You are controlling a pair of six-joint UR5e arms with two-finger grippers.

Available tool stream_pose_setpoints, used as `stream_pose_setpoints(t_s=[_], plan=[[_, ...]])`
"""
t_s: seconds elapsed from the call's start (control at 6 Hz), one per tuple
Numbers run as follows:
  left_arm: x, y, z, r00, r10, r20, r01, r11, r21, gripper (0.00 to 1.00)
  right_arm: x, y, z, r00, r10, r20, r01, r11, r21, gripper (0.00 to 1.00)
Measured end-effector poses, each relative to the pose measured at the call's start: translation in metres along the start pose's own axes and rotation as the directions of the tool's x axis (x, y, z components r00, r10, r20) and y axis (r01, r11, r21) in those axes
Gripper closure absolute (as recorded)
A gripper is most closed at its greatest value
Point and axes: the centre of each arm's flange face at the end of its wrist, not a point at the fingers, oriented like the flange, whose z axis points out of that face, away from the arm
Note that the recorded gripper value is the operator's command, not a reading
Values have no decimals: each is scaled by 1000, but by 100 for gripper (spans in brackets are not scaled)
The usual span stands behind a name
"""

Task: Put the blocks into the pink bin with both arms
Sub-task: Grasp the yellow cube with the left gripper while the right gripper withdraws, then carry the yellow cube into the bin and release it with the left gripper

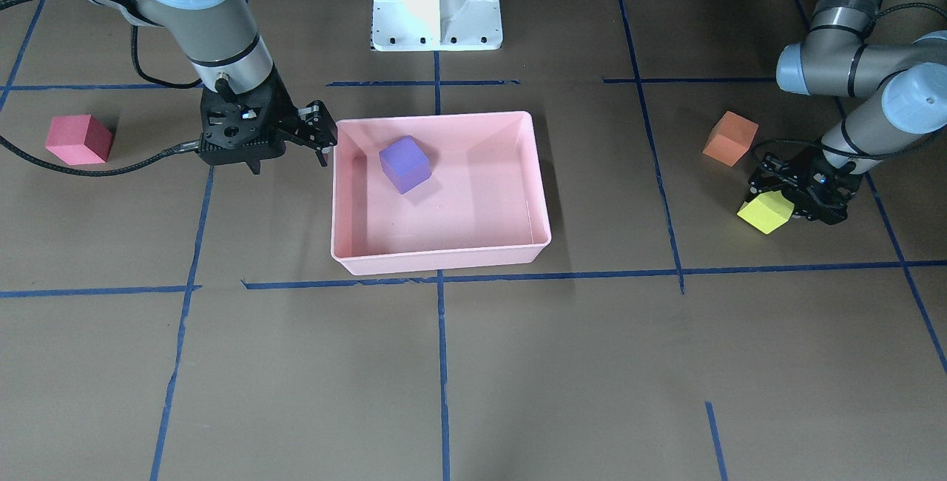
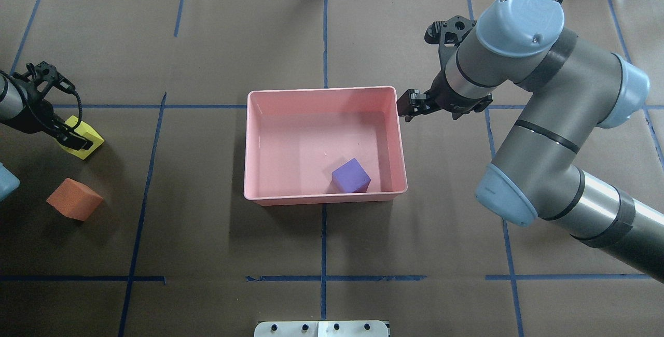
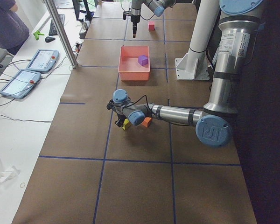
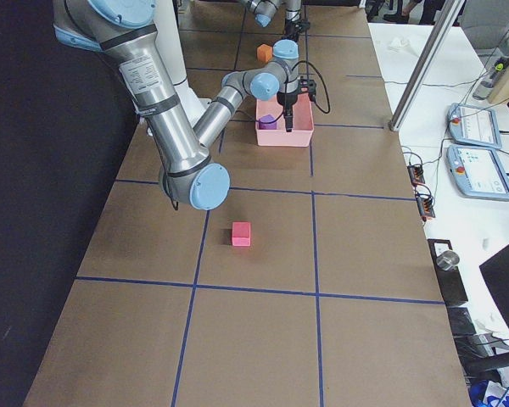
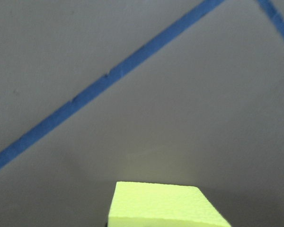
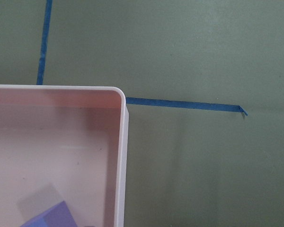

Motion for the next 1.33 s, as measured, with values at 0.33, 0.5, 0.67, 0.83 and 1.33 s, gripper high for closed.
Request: stream_pose_setpoints(t_s=[0.33, 0.5, 0.67, 0.83, 1.33], plan=[[42, -46, -39, 993, -113, -32, 115, 989, 88, 62, 44, -12, -12, 998, -59, -4, 59, 998, -9, 0], [69, -75, -63, 979, -199, -55, 204, 972, 120, 61, 87, -8, -16, 993, -119, -23, 118, 993, -17, 0], [102, -110, -93, 956, -282, -78, 291, 947, 135, 60, 142, -2, -23, 983, -182, -38, 181, 983, -37, 0], [145, -143, -124, 927, -364, -91, 374, 918, 136, 60, 203, 10, -36, 969, -242, -43, 239, 969, -61, 0], [352, -213, -117, 842, -539, -32, 538, 834, 118, 0, 357, 88, -48, 943, -330, -43, 326, 942, -77, 0]])
